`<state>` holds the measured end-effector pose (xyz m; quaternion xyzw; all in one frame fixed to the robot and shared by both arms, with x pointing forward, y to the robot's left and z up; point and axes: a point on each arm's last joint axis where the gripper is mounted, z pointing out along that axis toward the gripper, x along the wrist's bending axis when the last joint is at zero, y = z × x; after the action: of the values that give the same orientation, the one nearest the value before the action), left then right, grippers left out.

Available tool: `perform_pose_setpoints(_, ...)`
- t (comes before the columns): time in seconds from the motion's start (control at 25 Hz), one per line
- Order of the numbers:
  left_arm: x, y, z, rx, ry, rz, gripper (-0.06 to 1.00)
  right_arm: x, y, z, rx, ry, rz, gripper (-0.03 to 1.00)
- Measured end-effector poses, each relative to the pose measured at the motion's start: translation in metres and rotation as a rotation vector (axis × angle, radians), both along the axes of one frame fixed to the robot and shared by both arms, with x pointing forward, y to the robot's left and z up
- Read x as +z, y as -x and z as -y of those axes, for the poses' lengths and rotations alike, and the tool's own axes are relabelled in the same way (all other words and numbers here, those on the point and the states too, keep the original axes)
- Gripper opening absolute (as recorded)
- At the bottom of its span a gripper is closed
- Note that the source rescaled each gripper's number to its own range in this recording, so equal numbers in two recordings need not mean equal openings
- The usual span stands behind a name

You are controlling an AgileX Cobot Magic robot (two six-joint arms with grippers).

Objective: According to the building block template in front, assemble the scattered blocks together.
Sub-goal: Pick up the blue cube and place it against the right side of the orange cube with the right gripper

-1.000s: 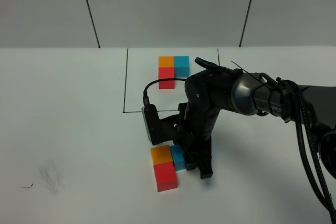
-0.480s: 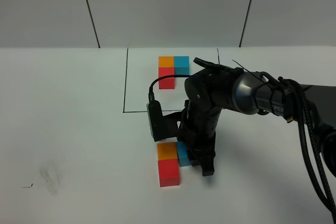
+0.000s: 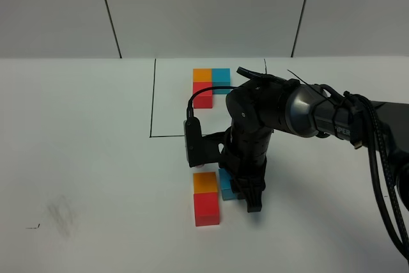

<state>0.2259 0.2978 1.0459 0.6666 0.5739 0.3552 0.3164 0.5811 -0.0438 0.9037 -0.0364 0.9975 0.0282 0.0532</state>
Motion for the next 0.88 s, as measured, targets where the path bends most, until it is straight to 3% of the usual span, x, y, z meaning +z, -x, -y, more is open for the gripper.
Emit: perform_pose_setpoints(0.88,0.0,0.0,0.0,0.0,0.0,0.0,0.99,0.0005,-0.001,-0.0039,-0.03,-0.046,0.008,0.01)
